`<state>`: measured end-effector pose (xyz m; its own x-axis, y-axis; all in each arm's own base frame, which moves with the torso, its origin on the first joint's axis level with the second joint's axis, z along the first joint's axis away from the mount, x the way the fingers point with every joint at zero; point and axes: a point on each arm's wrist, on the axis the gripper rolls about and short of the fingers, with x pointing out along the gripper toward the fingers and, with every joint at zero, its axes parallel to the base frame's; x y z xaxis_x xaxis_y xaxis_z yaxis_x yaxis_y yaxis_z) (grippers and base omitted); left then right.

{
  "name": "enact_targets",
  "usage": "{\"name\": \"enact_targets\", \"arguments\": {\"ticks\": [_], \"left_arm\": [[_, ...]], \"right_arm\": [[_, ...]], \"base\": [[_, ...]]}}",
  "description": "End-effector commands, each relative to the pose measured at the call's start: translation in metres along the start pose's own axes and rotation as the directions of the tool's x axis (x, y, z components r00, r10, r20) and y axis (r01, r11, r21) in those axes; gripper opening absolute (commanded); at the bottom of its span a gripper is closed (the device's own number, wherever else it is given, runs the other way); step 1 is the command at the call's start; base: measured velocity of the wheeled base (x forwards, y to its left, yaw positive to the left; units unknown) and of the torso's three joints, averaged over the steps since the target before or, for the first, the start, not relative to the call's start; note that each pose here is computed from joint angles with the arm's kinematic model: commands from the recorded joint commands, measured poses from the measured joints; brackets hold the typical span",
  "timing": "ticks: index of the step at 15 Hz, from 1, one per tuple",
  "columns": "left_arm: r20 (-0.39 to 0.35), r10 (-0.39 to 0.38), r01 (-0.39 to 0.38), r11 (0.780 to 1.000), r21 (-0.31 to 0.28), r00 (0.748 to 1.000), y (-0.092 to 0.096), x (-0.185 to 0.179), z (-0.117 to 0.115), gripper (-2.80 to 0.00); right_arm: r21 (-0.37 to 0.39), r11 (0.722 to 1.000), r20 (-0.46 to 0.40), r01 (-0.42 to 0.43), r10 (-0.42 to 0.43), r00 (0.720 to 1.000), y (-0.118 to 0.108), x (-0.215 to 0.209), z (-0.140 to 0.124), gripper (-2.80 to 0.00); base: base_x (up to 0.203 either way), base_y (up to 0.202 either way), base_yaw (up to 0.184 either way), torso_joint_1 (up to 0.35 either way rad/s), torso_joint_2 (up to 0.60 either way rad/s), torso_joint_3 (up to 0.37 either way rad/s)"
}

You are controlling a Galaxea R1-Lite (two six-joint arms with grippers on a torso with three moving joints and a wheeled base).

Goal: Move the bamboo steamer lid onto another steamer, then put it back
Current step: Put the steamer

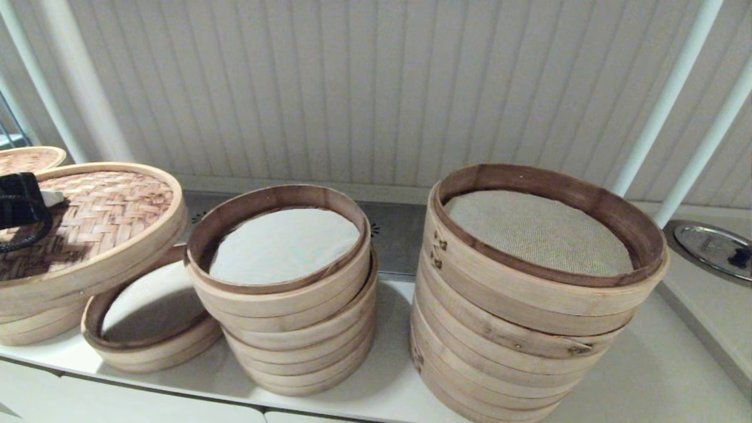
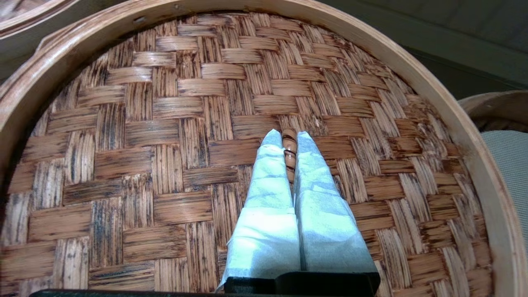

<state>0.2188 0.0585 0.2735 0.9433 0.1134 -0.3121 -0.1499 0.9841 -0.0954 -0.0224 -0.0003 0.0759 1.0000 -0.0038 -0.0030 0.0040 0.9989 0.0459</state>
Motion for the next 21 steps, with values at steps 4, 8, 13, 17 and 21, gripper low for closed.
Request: {"name": "enact_targets", "arguments": {"ticks": [4, 8, 13, 17, 21], "left_arm": [[0.003, 0.022, -0.022, 1.000, -0.009, 1.000, 0.008, 0.006, -0.012, -2.80], [-0.058, -0.023, 0.022, 0.999, -0.023, 0.998, 0.009, 0.013, -0.028, -2.80], [-0.115, -0.083, 0.075, 0.995, -0.067, 0.990, 0.015, 0.028, -0.038, -2.80], [-0.146, -0.136, 0.123, 0.988, -0.091, 0.980, 0.018, 0.042, -0.049, -2.80], [-0.146, -0.142, 0.131, 0.988, -0.082, 0.979, 0.019, 0.055, -0.053, -2.80]], "right_arm": [[0.000, 1.000, -0.003, -0.001, 0.001, 1.000, 0.000, 0.000, -0.001, -2.80], [0.000, 1.000, -0.003, -0.001, 0.001, 1.000, 0.000, 0.000, -0.001, -2.80], [0.000, 1.000, -0.003, -0.001, 0.001, 1.000, 0.000, 0.000, -0.001, -2.80], [0.000, 1.000, -0.003, -0.001, 0.001, 1.000, 0.000, 0.000, -0.001, -2.80], [0.000, 1.000, -0.003, -0.001, 0.001, 1.000, 0.000, 0.000, -0.001, -2.80]], "base": [[0.000, 0.000, 0.000, 0.000, 0.00, 0.000], [0.000, 0.000, 0.000, 0.000, 0.00, 0.000], [0.000, 0.000, 0.000, 0.000, 0.00, 0.000], [0.000, 0.000, 0.000, 0.000, 0.00, 0.000], [0.000, 0.000, 0.000, 0.000, 0.00, 0.000]]}}
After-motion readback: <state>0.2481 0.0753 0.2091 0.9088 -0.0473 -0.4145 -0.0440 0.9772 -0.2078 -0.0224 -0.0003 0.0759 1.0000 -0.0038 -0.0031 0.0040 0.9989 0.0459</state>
